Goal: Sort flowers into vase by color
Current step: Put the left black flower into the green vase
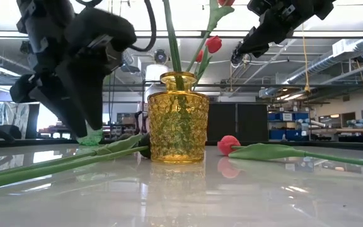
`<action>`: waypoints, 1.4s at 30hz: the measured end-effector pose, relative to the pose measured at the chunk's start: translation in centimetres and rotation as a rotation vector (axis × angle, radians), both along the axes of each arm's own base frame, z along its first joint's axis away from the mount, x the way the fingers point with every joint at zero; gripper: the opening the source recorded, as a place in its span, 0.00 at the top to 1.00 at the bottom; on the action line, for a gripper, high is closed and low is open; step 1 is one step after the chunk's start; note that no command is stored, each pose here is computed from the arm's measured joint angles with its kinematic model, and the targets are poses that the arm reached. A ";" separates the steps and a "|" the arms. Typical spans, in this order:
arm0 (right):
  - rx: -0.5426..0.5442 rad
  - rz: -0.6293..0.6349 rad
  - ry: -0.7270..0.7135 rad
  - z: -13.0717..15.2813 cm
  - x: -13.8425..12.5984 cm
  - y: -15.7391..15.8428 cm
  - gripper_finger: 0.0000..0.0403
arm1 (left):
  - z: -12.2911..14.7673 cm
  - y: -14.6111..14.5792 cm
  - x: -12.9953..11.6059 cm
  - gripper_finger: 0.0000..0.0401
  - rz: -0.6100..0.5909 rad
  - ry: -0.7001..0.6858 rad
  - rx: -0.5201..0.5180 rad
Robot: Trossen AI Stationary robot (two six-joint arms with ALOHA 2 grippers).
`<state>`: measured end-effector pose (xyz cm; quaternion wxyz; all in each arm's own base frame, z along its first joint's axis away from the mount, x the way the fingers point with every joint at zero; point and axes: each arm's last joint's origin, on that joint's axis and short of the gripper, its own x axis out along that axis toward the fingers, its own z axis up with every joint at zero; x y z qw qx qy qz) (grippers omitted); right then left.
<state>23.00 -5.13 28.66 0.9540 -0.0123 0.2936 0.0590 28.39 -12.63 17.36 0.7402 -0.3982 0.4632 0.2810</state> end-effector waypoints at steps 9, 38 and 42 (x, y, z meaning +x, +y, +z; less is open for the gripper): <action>-0.003 0.002 -0.002 0.0 0.0 0.0 0.71 | -0.1 0.0 0.4 0.62 0.081 -0.036 -0.036; -0.008 0.036 -0.008 0.0 0.0 0.0 0.71 | -1.5 1.4 1.0 0.62 0.168 0.020 -0.004; -0.009 0.036 -0.007 0.0 0.0 0.0 0.71 | -1.6 1.5 0.6 0.62 0.162 0.065 -0.002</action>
